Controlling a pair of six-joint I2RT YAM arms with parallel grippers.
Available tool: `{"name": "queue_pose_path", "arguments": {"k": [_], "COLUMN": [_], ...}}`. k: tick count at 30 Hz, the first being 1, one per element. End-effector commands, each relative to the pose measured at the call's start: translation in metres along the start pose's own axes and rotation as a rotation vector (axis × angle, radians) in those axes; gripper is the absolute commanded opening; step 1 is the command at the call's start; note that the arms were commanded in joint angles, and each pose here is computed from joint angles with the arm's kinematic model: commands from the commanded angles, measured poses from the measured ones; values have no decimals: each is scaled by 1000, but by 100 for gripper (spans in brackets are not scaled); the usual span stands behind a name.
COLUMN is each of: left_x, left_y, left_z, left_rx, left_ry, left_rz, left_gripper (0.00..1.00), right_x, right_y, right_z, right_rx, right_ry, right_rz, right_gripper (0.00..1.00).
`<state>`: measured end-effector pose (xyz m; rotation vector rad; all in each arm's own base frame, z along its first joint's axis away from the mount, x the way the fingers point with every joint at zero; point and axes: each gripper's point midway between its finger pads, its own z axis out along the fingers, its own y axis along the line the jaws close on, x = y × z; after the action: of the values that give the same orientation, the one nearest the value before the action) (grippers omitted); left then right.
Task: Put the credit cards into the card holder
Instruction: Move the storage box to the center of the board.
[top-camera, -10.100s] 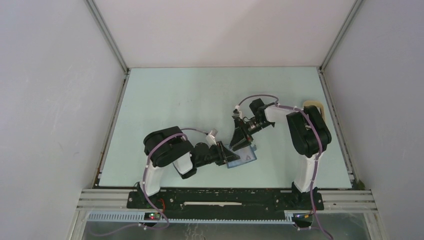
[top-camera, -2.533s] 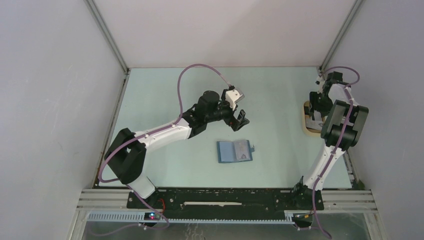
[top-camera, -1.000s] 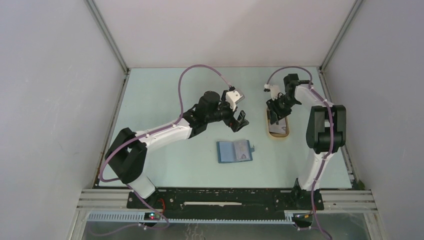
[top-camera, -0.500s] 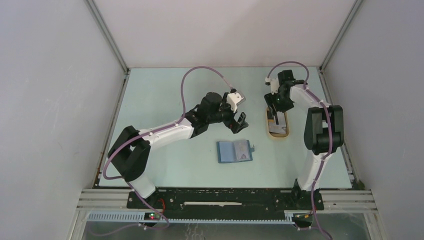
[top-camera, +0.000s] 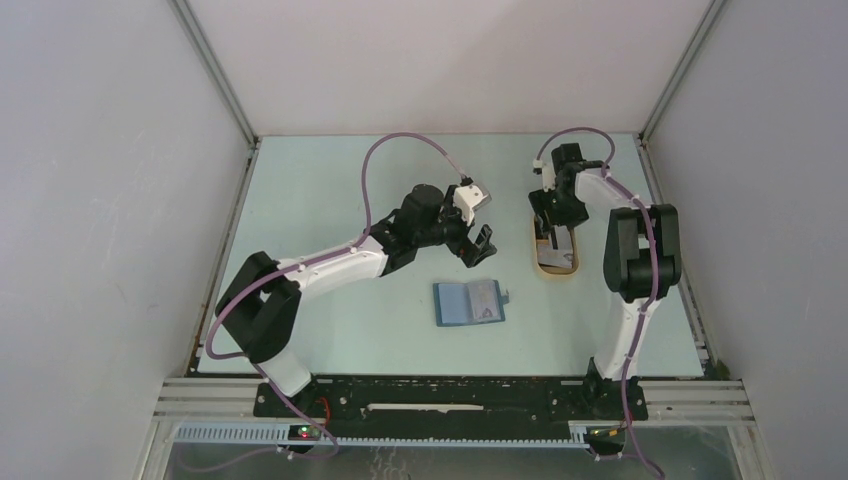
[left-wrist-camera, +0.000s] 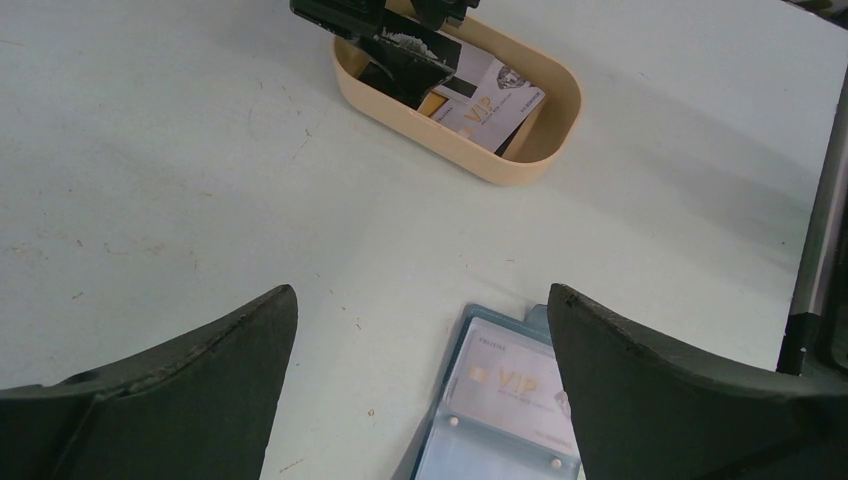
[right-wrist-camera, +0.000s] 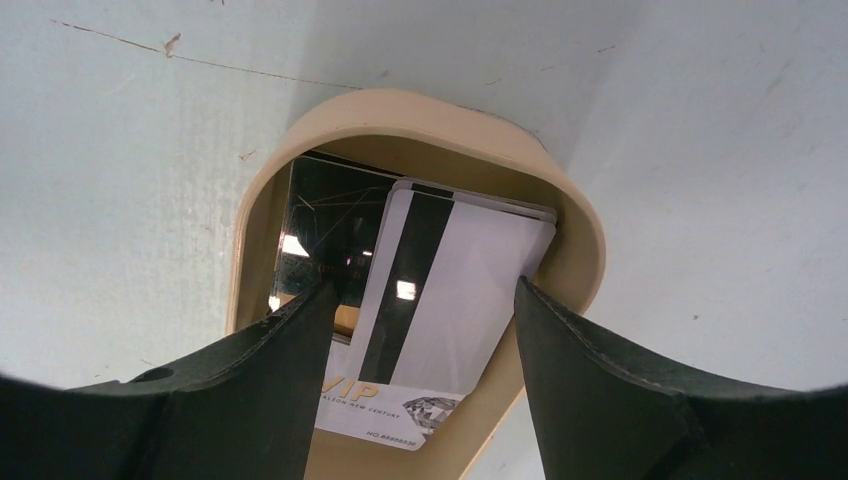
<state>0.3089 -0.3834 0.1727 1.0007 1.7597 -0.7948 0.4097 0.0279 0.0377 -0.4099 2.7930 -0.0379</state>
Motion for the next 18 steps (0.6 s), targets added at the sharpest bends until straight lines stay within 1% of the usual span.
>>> {"name": "queue_pose_path", "arguments": {"k": [1, 5, 11, 14, 18], "left_x": [-33, -33, -33, -33, -33], "left_y": [3, 3, 3, 4, 3], "left_z": [-1, -1, -1, -1, -1], "left_rx": [-2, -3, -4, -6, -5], "left_ry": [-69, -68, -68, -67, -66], "left_rz": [46, 47, 48, 48, 48], "left_gripper": [100, 100, 100, 100, 100], "right_x": [2, 5, 1, -3, -8], "right_y": [8, 23, 51, 55, 46], "right_z": [2, 4, -3, -9, -16], "right_rx": [-39, -100, -147, -139, -90], "right_ry": [32, 45, 30, 12, -15], "right_rz": [23, -19, -139, -166, -167], "right_gripper": [75, 73, 68, 69, 71]}}
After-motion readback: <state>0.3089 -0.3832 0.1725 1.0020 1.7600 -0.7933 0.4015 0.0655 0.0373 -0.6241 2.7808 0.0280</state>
